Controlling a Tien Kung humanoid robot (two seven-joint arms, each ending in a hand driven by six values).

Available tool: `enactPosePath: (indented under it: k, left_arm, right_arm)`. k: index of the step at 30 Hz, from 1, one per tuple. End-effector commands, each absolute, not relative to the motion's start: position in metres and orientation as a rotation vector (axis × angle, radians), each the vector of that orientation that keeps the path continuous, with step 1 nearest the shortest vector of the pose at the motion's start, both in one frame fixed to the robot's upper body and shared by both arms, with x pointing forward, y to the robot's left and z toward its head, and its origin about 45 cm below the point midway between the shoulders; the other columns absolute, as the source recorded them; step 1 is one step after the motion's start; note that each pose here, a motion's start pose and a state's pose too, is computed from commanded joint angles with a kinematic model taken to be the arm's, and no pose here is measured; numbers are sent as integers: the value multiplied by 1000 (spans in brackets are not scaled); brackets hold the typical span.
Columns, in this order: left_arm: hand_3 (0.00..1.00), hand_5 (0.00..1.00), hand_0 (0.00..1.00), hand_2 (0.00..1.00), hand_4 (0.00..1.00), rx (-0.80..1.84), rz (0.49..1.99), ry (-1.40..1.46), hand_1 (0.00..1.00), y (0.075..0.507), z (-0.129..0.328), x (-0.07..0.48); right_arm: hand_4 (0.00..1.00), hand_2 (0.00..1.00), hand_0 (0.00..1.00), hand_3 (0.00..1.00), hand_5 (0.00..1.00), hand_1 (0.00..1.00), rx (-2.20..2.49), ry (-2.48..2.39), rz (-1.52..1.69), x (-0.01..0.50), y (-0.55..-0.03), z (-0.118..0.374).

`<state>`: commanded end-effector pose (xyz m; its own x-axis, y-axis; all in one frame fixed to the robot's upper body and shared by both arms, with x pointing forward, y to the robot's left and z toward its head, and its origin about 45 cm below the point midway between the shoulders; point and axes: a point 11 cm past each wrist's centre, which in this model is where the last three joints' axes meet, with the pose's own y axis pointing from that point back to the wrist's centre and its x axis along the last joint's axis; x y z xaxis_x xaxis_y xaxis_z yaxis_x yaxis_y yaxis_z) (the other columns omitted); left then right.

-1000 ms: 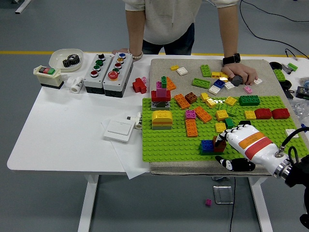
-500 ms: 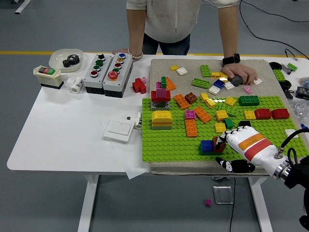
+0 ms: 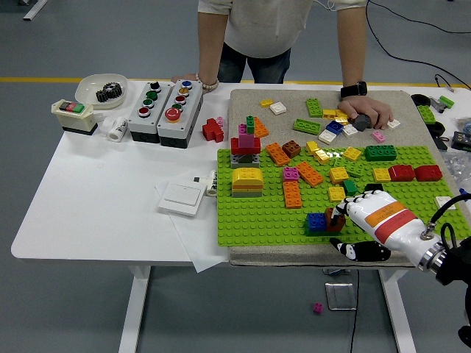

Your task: Pick up the brick,pile it on top of brick,press brick,pick up the brick,pile it on top of brick,press brick

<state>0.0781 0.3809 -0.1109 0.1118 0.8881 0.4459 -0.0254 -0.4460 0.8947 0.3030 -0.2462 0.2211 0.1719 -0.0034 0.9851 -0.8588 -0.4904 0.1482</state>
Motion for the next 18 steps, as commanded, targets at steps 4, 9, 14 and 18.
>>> enactPosePath:
  k: [4, 9, 14, 18]
  left_arm:
    - [586, 663, 753, 712, 642, 1593, 1446, 867, 724, 381, -111, 78]
    - [586, 662, 754, 712, 641, 1593, 1446, 867, 724, 381, -111, 78]
    - [586, 663, 753, 712, 641, 1592, 1447, 867, 724, 381, -111, 78]
    - [586, 663, 753, 712, 641, 1591, 1447, 866, 724, 381, -111, 79]
  right_arm:
    - [686, 612, 580, 555, 400, 559, 1675, -851, 1424, 305, -248, 226]
    - [687, 608, 580, 552, 401, 559, 1670, -845, 1415, 306, -250, 223]
    - [687, 607, 569, 554, 400, 558, 1677, -826, 1402, 304, -249, 218]
    - [687, 607, 569, 554, 400, 558, 1682, -816, 1394, 303, -248, 214]
